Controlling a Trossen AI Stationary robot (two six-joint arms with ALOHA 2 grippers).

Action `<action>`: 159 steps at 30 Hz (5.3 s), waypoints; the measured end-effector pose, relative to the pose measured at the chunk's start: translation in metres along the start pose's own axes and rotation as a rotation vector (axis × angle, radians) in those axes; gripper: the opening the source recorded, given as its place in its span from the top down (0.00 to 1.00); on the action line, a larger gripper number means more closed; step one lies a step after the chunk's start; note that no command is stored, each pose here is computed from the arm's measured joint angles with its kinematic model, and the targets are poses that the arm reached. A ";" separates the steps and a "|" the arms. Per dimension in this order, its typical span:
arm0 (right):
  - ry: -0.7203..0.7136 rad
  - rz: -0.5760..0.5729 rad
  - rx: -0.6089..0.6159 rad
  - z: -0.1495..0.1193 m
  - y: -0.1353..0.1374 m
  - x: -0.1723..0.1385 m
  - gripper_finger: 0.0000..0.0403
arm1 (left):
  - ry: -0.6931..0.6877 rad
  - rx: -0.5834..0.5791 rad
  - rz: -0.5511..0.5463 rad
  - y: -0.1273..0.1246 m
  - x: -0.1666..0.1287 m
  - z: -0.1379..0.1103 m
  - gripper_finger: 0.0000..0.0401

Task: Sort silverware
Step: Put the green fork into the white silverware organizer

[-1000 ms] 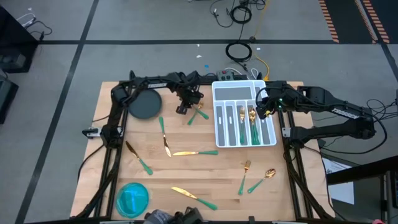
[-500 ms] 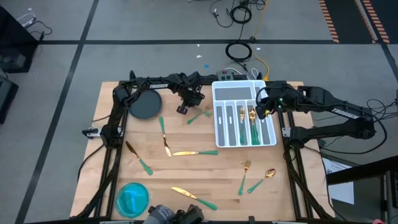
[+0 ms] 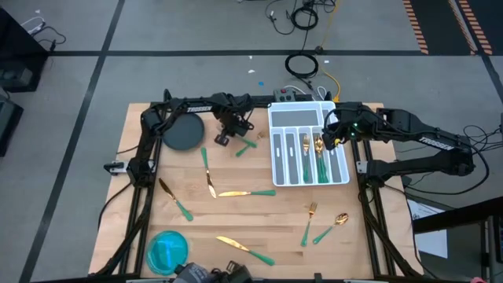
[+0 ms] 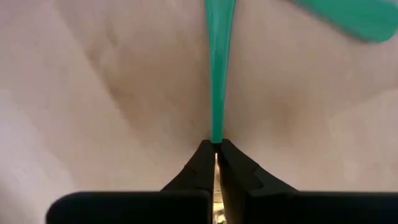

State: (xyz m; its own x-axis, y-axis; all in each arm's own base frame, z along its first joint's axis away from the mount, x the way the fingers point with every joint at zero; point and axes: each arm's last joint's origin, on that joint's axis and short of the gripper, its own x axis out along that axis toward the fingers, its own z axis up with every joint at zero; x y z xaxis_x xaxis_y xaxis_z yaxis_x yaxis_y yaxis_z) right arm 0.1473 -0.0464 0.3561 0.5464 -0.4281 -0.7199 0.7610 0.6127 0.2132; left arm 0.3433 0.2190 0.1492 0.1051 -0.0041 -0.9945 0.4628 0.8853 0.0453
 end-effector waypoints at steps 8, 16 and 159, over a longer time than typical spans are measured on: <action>-0.033 0.035 0.004 0.002 0.004 -0.001 0.70 | 0.189 -0.004 0.136 0.006 -0.018 -0.017 0.98; -0.023 0.076 0.015 -0.002 0.012 -0.003 0.70 | 0.361 -0.016 0.212 0.014 -0.024 -0.034 0.98; -0.179 0.250 -0.137 -0.008 -0.006 -0.047 0.53 | -0.296 1.059 0.731 -0.009 0.021 0.247 0.95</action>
State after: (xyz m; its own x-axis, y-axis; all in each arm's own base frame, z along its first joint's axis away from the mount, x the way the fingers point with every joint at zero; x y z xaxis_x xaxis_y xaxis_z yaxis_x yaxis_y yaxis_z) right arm 0.1144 -0.0253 0.3832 0.7721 -0.3556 -0.5266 0.5482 0.7919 0.2690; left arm 0.5591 0.0963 0.1518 0.7479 0.0958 -0.6569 0.6631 -0.0622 0.7459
